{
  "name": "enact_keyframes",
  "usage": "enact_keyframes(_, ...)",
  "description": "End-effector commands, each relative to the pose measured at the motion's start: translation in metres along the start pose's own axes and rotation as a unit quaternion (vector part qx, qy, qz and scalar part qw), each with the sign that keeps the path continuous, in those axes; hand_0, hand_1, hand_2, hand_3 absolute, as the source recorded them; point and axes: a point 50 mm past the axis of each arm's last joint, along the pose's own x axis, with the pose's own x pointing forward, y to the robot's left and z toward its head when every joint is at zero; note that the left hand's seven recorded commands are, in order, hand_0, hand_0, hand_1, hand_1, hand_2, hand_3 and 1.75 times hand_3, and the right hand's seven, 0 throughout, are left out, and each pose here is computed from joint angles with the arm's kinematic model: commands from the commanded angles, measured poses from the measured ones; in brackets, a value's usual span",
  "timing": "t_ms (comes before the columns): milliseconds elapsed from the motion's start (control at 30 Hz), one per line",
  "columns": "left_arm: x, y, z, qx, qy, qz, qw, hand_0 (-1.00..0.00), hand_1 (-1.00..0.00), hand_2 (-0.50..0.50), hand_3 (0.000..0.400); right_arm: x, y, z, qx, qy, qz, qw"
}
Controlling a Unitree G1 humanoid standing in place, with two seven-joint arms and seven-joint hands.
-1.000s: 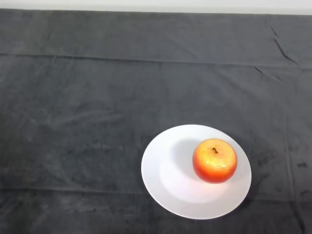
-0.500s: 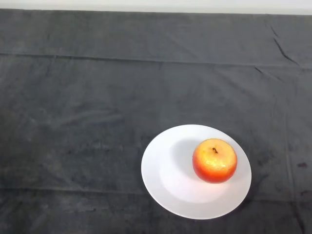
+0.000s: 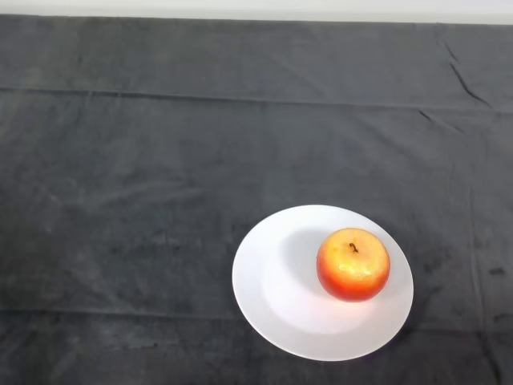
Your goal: Move the apple to the plate
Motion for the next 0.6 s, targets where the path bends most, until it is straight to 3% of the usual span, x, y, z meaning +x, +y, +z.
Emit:
enact_keyframes(33,0.0033,0.005,-0.0016,-0.001,-0.007,0.014,1.0,0.0,0.0,0.0,0.0,0.0038,0.0095,0.0074,0.0083,-0.013,0.0121,0.9998)
enact_keyframes(600,0.0029,0.005,-0.0011,-0.002,-0.007,0.014,1.0,0.0,0.0,0.0,0.0,0.0038,0.0095,0.0074,0.0083,-0.013,0.0121,0.9998)
